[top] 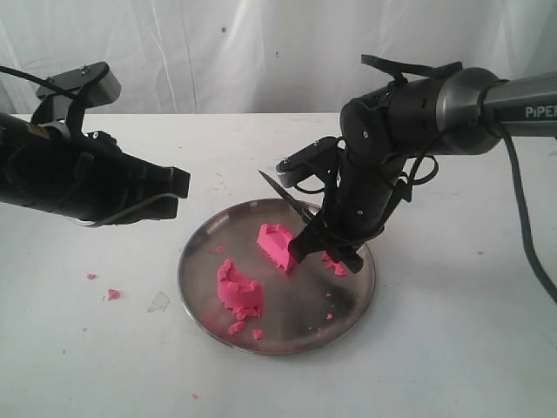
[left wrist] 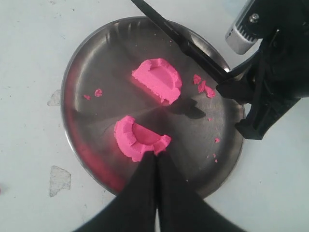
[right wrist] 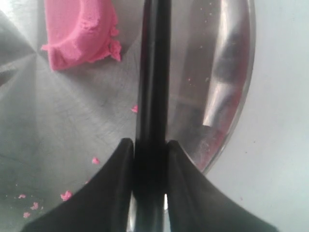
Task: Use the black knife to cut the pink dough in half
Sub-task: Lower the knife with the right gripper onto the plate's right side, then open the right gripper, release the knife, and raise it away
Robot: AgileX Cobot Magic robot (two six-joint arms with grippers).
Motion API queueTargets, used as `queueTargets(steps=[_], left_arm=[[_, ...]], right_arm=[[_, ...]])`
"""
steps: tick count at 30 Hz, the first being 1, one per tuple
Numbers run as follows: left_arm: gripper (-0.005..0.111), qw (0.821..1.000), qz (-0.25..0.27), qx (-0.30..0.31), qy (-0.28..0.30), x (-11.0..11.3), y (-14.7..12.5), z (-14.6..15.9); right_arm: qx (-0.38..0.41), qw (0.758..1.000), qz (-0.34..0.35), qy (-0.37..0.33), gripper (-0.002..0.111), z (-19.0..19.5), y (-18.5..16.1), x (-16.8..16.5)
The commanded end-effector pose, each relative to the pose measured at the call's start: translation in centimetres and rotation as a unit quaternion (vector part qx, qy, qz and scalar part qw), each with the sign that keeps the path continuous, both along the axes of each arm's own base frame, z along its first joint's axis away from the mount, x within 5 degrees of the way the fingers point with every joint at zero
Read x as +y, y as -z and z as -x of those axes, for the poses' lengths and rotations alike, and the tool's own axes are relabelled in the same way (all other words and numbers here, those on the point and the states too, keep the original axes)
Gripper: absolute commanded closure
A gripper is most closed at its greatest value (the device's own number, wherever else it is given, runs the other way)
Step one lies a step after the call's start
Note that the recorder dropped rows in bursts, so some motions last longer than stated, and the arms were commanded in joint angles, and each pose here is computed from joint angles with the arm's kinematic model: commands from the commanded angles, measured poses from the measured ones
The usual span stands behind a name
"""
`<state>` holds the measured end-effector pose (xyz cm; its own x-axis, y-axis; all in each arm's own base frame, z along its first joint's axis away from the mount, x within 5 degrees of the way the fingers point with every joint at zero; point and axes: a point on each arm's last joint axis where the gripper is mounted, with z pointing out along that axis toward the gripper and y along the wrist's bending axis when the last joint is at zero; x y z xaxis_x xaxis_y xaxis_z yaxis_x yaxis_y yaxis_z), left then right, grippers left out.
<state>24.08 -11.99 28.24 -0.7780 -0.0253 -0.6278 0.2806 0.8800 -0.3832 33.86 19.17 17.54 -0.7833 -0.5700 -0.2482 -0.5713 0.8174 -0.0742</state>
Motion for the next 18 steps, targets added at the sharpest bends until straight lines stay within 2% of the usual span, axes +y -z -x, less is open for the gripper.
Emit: queueTargets(steps=[1,6,14,18], left_arm=[[0.107,1.000,0.007,0.005,-0.003,0.02,0.00,0.17],[0.107,1.000,0.007,0.005,-0.003,0.02,0.00,0.17],[0.107,1.000,0.007,0.005,-0.003,0.02,0.00,0.17],[0.107,1.000,0.007,0.005,-0.003,0.02,0.00,0.17]], right_arm=[[-0.004,1.000,0.002,0.004,0.100,-0.30,-0.14,-0.31],[-0.002,1.000,0.003,0.004,0.090,-0.23,-0.03,-0.35],[0.000,1.000,0.005,0.001,0.089,-0.21,0.04,-0.36],[0.007,1.000,0.009,0.001,0.079,-0.09,0.07,-0.44]])
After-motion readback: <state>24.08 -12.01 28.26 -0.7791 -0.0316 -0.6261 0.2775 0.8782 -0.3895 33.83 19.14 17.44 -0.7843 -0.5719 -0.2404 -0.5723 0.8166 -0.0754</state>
